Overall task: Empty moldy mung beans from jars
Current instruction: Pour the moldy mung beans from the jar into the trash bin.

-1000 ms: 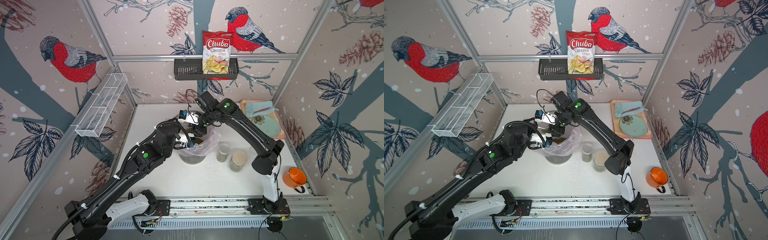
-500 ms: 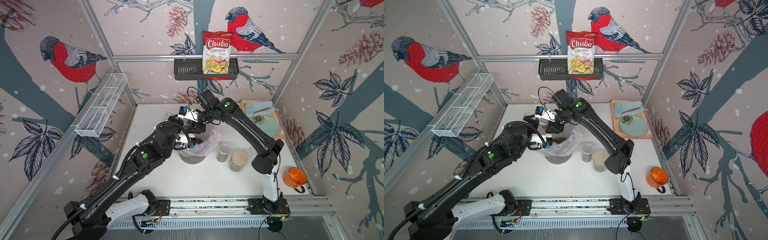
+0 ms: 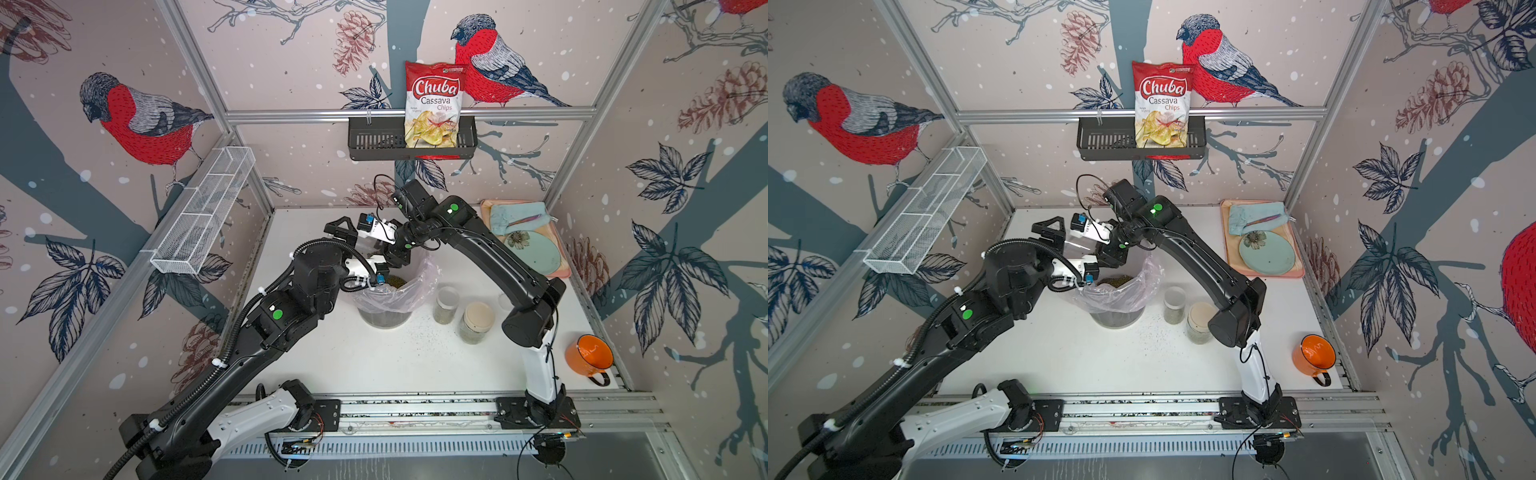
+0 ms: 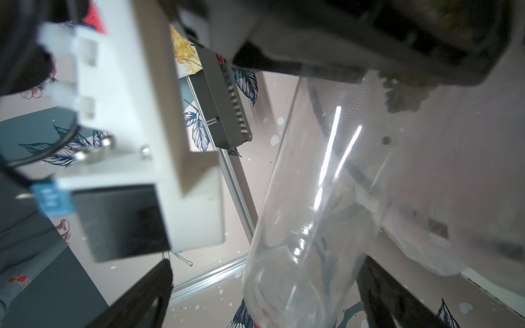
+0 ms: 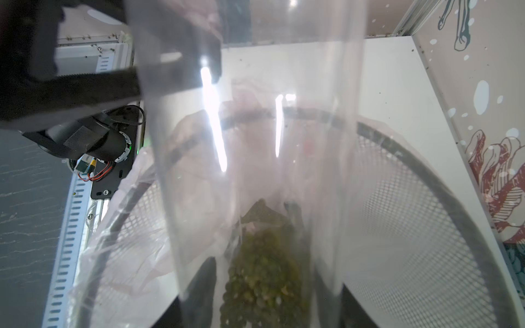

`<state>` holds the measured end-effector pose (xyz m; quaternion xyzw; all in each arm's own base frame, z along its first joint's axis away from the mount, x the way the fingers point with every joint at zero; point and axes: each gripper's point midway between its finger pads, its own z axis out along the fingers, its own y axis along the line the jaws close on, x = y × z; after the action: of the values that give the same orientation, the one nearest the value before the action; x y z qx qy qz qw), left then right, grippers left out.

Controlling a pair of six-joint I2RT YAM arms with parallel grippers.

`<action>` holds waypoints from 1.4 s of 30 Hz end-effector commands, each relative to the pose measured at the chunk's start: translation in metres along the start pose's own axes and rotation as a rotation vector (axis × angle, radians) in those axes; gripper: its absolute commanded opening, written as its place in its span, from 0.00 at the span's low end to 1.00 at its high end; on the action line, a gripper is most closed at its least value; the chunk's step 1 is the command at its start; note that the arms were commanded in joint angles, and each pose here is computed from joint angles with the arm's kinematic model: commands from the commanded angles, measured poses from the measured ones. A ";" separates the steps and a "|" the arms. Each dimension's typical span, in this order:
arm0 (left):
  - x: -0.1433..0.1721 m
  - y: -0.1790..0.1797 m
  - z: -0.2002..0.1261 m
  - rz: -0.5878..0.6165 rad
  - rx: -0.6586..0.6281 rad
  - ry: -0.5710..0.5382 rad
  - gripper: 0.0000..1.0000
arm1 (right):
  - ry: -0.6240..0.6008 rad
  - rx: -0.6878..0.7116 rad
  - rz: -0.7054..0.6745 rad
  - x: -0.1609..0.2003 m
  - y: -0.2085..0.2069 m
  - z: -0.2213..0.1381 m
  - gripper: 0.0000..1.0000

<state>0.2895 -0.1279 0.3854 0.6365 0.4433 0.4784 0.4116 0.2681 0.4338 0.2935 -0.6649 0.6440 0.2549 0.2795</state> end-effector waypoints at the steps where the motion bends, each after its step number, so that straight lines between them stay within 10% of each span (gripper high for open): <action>1: 0.012 0.017 -0.002 -0.050 -0.070 0.041 0.98 | 0.010 -0.017 0.001 0.003 0.004 0.000 0.32; 24: 0.041 0.019 -0.018 -0.213 -0.174 0.115 0.98 | -0.090 0.007 0.017 -0.018 0.004 -0.014 0.32; 42: 0.055 0.061 -0.046 -0.682 -0.299 0.008 0.98 | -0.196 0.074 0.133 -0.032 -0.009 -0.017 0.31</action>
<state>0.2676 -0.0873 0.4459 0.4322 0.5459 0.4155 0.5853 0.2716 0.4390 0.3132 -0.5990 0.6678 0.3008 0.3235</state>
